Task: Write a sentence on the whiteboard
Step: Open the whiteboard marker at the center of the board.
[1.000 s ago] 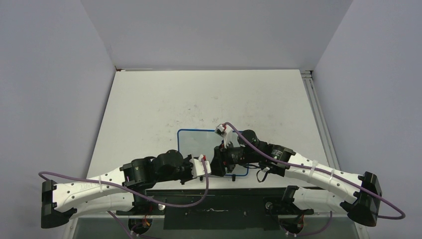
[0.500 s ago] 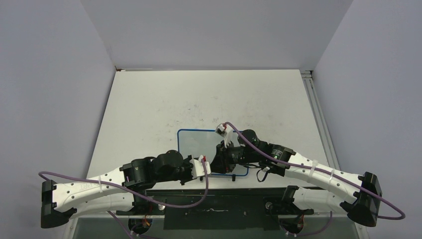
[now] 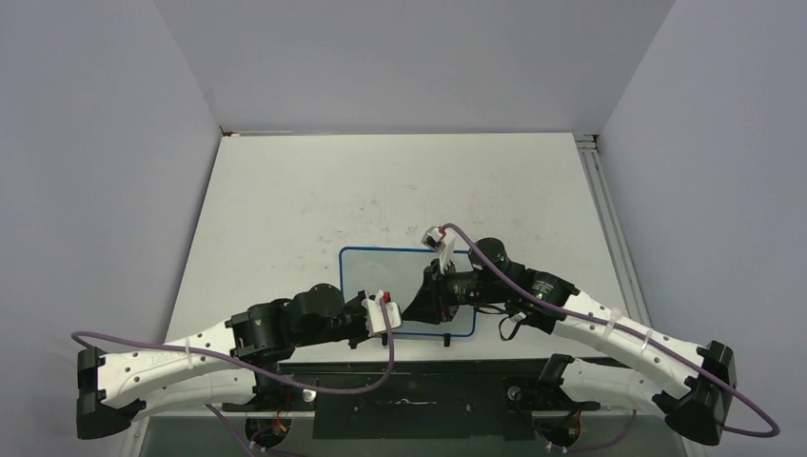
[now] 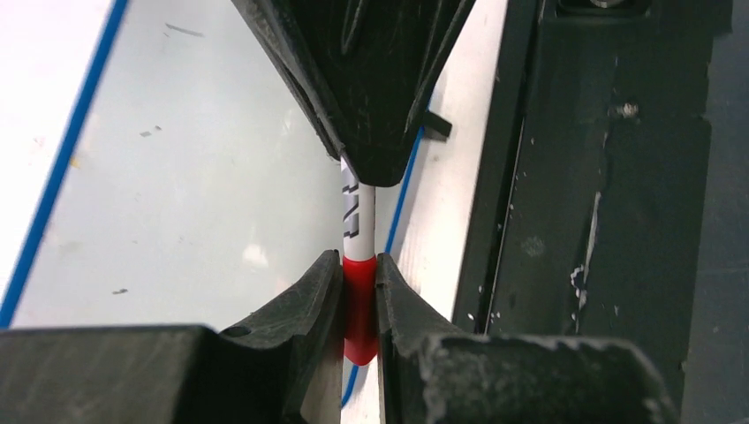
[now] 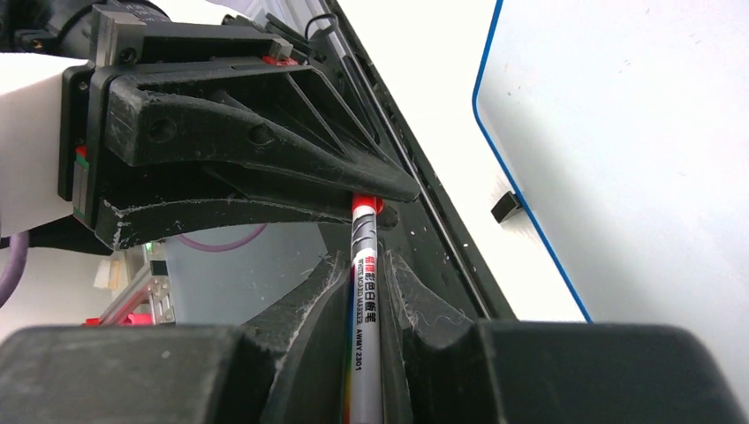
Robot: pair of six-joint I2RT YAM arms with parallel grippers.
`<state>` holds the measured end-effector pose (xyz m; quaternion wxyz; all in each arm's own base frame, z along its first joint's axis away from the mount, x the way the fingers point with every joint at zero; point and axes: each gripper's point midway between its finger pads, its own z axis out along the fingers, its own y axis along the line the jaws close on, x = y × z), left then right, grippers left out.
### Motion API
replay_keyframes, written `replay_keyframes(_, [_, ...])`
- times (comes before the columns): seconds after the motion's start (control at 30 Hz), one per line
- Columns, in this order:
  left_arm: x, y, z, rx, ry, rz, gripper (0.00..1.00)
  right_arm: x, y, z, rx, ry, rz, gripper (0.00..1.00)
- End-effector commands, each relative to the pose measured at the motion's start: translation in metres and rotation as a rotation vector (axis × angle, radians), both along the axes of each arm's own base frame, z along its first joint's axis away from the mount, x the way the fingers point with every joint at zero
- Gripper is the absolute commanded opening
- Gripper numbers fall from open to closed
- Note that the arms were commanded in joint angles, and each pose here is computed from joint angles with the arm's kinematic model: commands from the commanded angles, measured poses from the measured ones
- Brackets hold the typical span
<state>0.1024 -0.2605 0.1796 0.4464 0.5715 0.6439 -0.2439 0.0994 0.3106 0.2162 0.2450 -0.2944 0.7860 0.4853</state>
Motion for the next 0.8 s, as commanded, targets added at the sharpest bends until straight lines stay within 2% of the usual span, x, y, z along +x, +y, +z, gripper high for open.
replay_keyframes(0.0, [0.004, 0.005, 0.0, 0.004, -0.001, 0.019, 0.0, 0.018, -0.017, 0.036, 0.053, -0.092, -0.029, 0.05])
replay_keyframes(0.77, [0.023, 0.012, 0.003, -0.014, 0.018, 0.087, 0.0, 0.019, -0.036, 0.066, 0.02, -0.182, -0.035, 0.05])
